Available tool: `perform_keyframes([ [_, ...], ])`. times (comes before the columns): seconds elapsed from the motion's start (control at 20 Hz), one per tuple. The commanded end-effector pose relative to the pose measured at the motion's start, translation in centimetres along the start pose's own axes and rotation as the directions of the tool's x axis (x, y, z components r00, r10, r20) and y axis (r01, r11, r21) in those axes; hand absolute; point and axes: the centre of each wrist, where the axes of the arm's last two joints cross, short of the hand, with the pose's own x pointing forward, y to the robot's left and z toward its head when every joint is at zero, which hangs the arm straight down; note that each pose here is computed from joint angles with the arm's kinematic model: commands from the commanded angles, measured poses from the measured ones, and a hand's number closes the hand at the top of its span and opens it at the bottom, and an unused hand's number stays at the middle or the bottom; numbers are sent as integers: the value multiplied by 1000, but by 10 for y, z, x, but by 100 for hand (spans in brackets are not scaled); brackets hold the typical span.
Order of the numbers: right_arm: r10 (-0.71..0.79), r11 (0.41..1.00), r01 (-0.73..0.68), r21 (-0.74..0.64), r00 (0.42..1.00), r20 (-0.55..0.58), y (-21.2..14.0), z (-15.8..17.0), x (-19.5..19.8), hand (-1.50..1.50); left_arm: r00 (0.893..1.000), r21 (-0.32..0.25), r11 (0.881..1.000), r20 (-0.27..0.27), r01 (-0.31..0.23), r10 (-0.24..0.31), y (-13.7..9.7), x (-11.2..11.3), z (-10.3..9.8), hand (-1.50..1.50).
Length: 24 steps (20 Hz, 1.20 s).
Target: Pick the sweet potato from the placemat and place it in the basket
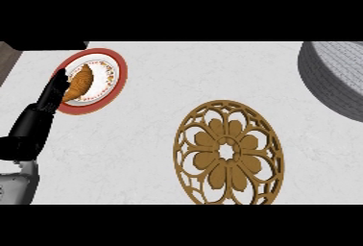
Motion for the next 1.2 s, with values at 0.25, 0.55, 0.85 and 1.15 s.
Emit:
perform_keyframes([
  [0.25,-65,993,61,103,997,34,-62,1,8,150,999,-68,998,32,-8,10,-19,16,-19,0],
  [0.55,-48,983,53,174,998,-32,-35,-35,18,150,998,-90,996,58,-1,6,-29,30,-26,0],
  [0.85,15,945,8,327,998,-69,-16,-55,22,150,1000,-73,997,25,4,-2,-21,25,-35,0],
  [1.15,117,914,-50,402,983,-143,0,-76,33,150,1000,-51,999,15,-4,5,-21,27,-37,0],
])
